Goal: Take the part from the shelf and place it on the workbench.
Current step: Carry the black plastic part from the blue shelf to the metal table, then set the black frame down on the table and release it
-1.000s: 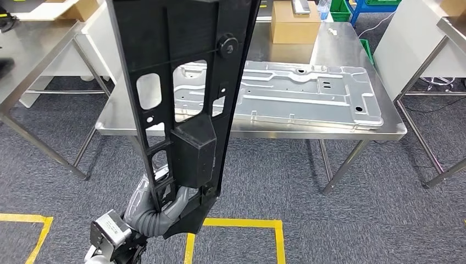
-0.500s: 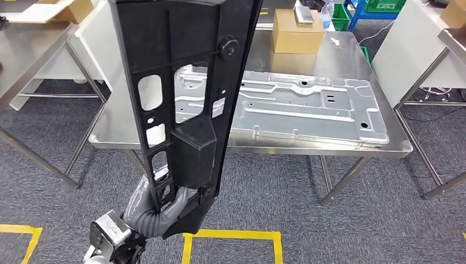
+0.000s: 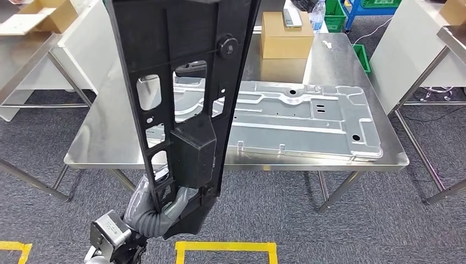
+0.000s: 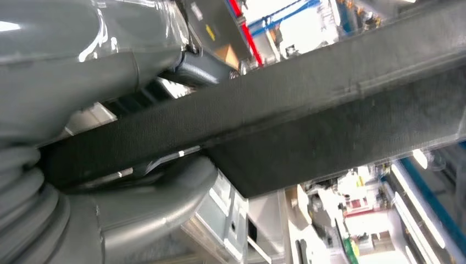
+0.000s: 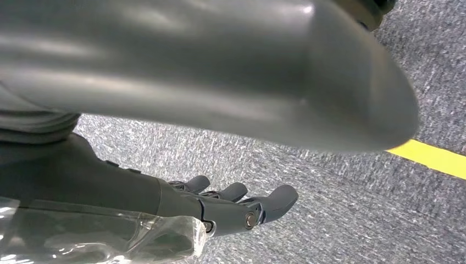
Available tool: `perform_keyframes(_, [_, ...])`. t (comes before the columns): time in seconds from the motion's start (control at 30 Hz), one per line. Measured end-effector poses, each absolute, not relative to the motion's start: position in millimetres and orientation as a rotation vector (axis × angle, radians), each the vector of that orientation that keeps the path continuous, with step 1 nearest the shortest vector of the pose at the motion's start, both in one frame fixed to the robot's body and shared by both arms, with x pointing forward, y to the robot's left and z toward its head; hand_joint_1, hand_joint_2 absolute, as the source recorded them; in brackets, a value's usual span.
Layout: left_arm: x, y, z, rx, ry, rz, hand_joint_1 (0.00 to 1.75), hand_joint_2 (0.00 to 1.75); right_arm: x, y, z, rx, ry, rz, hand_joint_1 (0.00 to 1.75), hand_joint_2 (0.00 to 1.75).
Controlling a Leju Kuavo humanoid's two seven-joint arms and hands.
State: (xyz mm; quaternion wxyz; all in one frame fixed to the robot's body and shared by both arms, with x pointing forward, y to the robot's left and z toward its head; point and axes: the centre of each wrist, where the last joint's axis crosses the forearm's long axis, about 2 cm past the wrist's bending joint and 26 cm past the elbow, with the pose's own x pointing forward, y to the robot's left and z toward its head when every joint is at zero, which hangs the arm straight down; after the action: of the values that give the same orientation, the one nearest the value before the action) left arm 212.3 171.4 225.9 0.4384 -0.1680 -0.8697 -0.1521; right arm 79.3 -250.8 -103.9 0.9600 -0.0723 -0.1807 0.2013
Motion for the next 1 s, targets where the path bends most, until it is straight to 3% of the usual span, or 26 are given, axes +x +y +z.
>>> perform_keyframes(0.8, [213, 171, 227, -0.457, -2.160, -0.363, 1.75, 1.75, 82, -251, -104, -0.150, -0.357, 0.422, 0.00, 0.00])
perform_keyframes(1.0, [229, 164, 251, -0.513, -2.214, -0.436, 1.75, 1.75, 89, -250, -102, -0.142, -0.359, 0.469, 0.00, 0.00])
